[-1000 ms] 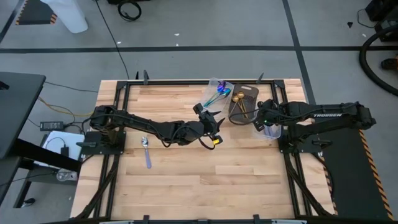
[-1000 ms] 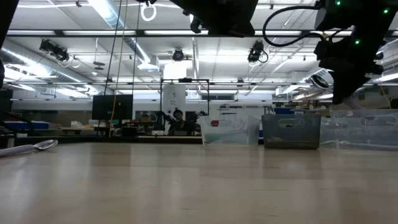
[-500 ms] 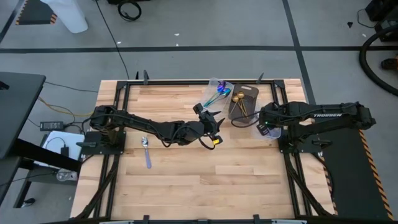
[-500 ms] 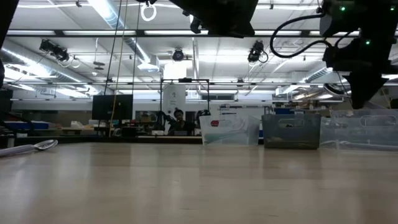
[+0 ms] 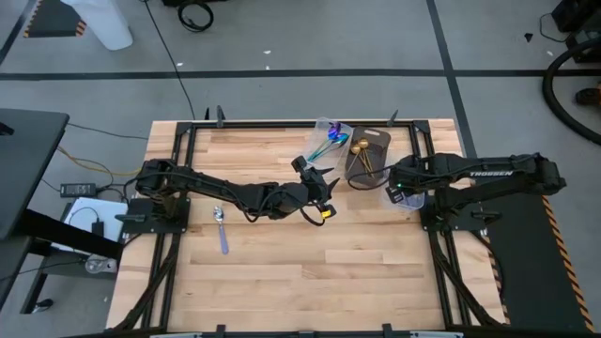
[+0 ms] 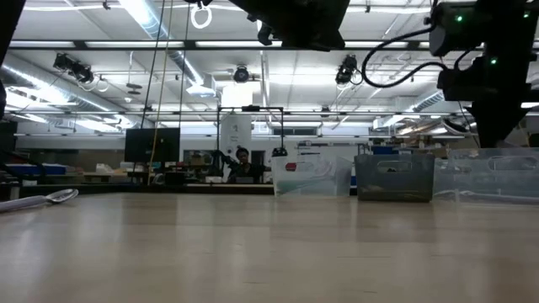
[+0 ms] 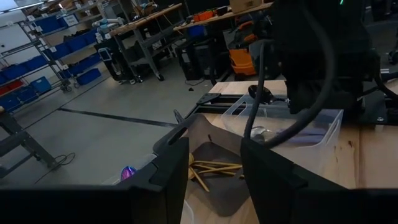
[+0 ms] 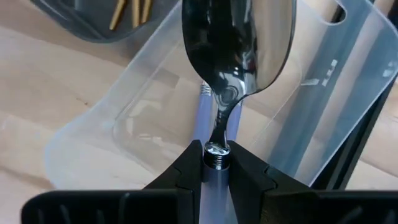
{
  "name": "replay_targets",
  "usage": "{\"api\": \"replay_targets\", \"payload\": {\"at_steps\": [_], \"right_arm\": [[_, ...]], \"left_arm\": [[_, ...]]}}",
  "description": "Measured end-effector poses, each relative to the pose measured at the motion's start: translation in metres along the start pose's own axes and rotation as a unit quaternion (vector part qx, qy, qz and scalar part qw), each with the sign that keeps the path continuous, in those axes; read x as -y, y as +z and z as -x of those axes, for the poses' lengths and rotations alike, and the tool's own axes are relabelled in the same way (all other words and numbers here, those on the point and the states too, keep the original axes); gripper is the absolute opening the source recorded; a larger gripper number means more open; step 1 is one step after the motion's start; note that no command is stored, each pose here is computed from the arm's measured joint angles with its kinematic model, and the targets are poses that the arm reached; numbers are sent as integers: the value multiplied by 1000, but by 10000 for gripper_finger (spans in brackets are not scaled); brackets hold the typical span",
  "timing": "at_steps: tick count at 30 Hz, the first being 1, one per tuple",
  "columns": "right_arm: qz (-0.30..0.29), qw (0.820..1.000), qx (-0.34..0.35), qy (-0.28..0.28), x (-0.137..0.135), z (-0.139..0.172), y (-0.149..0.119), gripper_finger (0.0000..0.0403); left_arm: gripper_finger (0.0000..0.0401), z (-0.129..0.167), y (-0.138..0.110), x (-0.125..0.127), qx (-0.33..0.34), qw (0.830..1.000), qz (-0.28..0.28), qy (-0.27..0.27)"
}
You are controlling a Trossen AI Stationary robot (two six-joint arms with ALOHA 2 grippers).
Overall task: Sort silverware by color (type)
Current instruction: Put the purple spoon into the right transparent bin
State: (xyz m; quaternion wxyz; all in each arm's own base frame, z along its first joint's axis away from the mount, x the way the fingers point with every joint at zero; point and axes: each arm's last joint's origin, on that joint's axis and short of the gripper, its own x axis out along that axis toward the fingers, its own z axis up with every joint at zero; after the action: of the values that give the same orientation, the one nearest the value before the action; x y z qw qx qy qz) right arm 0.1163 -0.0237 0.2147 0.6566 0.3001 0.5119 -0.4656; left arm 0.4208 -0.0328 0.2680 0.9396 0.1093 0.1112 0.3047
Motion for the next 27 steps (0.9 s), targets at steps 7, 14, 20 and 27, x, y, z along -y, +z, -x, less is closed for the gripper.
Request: {"api": "replay_targets", "payload": {"at_steps": [7, 14, 20, 27], "right_arm": [[-6, 999, -23, -23, -3, -18, 3, 67], [-18, 998, -52, -36, -4, -30, 6, 67], [2, 997, -63, -43, -5, -36, 9, 72], [18, 998, -46, -51, -5, -36, 11, 102]], "left_arm": [[153, 0, 0, 0, 0, 1000, 0, 0], [153, 0, -1, 0, -3, 1000, -3, -1], [153, 0, -1, 0, -5, 1000, -5, -1], [153, 0, -3, 1, -11, 1000, -11, -2]]}}
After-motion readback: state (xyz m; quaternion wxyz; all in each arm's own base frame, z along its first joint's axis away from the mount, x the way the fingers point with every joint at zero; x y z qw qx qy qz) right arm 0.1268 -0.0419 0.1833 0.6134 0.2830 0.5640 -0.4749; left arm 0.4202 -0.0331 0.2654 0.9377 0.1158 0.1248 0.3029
